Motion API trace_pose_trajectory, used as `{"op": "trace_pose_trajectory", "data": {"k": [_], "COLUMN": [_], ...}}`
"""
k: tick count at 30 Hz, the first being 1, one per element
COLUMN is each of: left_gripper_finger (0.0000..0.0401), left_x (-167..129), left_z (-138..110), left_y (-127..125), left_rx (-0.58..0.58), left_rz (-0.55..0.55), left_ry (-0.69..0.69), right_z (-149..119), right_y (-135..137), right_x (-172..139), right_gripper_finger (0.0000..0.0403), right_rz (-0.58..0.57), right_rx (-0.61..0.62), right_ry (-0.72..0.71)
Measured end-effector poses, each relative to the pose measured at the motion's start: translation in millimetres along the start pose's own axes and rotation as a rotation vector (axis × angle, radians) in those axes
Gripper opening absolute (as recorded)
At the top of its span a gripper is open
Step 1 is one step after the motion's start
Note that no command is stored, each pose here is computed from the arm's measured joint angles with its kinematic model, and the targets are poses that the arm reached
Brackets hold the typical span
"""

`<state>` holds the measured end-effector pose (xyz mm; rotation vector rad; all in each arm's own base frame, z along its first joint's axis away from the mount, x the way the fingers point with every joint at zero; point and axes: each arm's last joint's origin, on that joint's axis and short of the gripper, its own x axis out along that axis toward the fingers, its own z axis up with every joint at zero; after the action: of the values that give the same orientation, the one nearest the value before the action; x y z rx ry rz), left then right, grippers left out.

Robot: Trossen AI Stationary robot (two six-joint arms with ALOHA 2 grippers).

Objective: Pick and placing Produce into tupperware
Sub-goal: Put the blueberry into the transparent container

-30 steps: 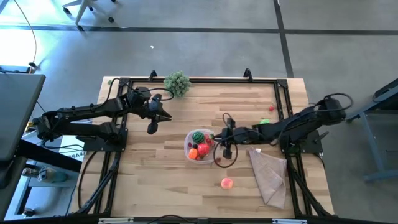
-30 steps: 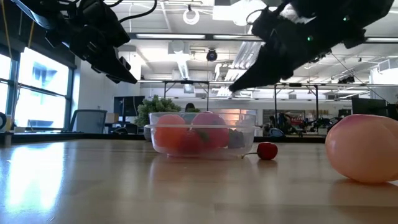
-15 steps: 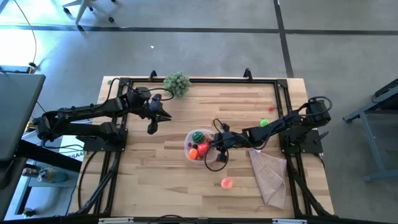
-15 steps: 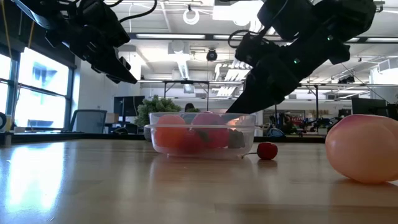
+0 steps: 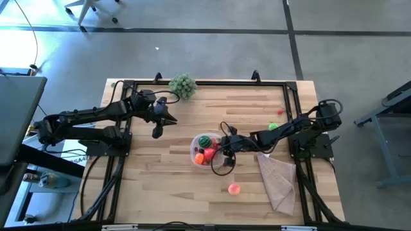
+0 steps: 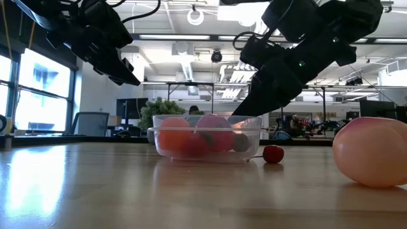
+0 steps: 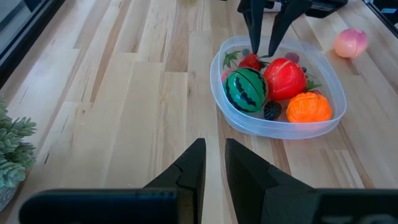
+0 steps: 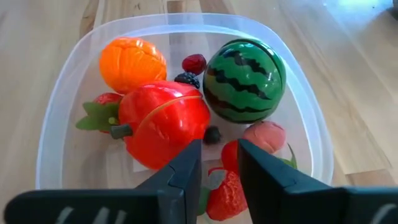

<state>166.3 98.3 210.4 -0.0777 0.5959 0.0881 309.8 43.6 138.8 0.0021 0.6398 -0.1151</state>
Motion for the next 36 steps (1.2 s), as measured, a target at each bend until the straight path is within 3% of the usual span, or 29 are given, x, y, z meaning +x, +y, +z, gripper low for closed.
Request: {"op": "trace_pose_trajectory", "data": {"k": [5,12,19,25,36], "left_gripper_finger": [0.0051,0.0051,0.0051,0.0051,0.0051], "left_x": [0,0,0,0,0], "left_z": [0,0,0,0,0], "left_y": [0,0,0,0,0], "left_rx": [0.000,0.000,0.000,0.000,0.000], "left_rz": [0.000,0.000,0.000,-0.001,0.000], "left_ry": [0.000,0.001,0.000,0.001,0.000], "right_z": [5,20,-16,-59,-64], "right_y": [-1,-2,4,9,5], "right_x": [-6,-51,-81,-79,-45], "right_gripper_finger": [0.0096,0.0096,0.0096,0.0096,0.0096], "right_rz": [-0.012,-0.129,-0.178,-0.103,-0.139], "right_rx": [-0.030,-0.036,0.078,0.165,0.122], "right_ry": [-0.019,-0.051,-0.104,-0.160,-0.049]}}
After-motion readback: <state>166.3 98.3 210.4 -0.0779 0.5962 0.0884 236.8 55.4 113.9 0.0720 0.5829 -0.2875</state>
